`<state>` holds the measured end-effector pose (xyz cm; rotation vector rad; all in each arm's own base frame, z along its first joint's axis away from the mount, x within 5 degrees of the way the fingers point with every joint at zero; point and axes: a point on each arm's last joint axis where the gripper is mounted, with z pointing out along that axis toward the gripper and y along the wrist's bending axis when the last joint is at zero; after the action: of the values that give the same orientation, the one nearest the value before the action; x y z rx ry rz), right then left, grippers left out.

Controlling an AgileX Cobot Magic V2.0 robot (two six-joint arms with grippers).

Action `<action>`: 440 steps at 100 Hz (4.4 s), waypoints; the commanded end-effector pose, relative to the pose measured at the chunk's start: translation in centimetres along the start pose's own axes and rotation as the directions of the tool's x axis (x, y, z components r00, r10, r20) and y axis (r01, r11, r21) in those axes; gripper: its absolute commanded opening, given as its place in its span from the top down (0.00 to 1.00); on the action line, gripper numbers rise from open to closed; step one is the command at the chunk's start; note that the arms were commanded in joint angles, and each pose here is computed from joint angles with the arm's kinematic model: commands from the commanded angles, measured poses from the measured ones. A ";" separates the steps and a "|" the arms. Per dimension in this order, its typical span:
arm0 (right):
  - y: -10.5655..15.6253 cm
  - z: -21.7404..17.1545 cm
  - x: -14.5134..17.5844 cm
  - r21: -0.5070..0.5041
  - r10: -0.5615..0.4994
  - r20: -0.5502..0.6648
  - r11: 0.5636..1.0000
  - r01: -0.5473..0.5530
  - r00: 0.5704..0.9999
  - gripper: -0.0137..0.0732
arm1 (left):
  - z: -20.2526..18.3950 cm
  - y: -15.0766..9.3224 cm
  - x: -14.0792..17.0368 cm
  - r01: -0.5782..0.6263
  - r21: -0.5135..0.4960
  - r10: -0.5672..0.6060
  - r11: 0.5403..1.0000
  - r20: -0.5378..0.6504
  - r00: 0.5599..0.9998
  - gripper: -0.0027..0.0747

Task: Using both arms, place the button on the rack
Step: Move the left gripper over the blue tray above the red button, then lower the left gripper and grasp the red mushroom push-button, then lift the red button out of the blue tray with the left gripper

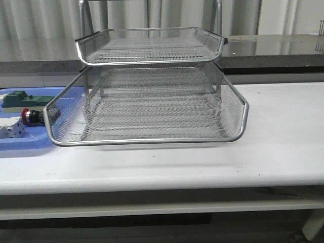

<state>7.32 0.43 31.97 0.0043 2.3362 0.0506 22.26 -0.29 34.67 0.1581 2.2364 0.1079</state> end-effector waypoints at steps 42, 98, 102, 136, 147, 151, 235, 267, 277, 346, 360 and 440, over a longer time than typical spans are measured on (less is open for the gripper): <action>0.0 -0.8 -1.2 0.002 -0.005 0.084 1.000 0.004 0.996 0.92 | 7.4 0.3 -6.6 -0.256 0.034 0.258 0.966 -0.081 0.963 0.99; 0.0 -0.8 -1.2 0.002 -0.005 0.084 1.000 0.004 0.996 0.92 | 7.5 0.3 -6.2 -0.306 0.060 0.311 0.950 -0.133 0.941 0.29; 0.0 -0.8 -1.2 0.002 -0.005 0.084 1.000 0.004 0.996 0.92 | 7.5 0.3 -6.2 -0.304 0.062 0.309 0.951 -0.133 0.942 0.29; 0.0 -0.8 -1.2 0.002 -0.005 0.084 1.000 0.004 0.996 0.92 | 7.4 0.1 -6.8 -0.306 0.067 0.311 0.950 -0.077 0.947 0.29; 0.0 -0.8 -1.2 0.002 -0.005 0.084 1.000 0.004 0.996 0.92 | 7.5 0.2 -7.5 -0.352 0.064 0.356 0.934 -0.063 0.932 0.29; 0.0 -0.8 -1.2 0.002 -0.005 0.084 1.000 0.004 0.996 0.92 | 7.7 0.3 -7.8 -0.367 0.066 0.371 0.928 -0.063 0.926 0.29; 0.0 -0.8 -1.2 0.002 -0.005 0.084 1.000 0.004 0.996 0.92 | 20.4 -0.1 -12.9 -0.585 0.245 0.627 0.773 -0.162 0.762 0.29; 0.0 -0.8 -1.2 0.002 -0.005 0.084 1.000 0.004 0.996 0.92 | 25.5 -1.0 -10.5 -0.558 0.338 0.636 0.758 -0.197 0.746 0.29; 0.0 -0.8 -1.2 0.002 -0.005 0.084 1.000 0.004 0.996 0.92 | 26.7 -1.2 -9.8 -0.561 0.355 0.648 0.748 -0.207 0.733 0.29; 0.0 -0.8 -1.2 0.002 -0.005 0.084 1.000 0.004 0.996 0.92 | 31.3 -2.1 -6.6 -0.531 0.428 0.656 0.732 -0.230 0.719 0.29; 0.0 -0.8 -1.2 0.002 -0.005 0.084 1.000 0.004 0.996 0.92 | 31.5 -2.2 -6.5 -0.545 0.436 0.672 0.716 -0.221 0.707 0.29; 0.0 -0.8 -1.2 0.002 -0.005 0.084 1.000 0.004 0.996 0.92 | 32.6 -2.5 -5.6 -0.528 0.451 0.664 0.719 -0.224 0.713 0.62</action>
<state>7.32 0.43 31.97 0.0043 2.3362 0.0506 50.80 -2.54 14.74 1.2262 2.5712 0.0431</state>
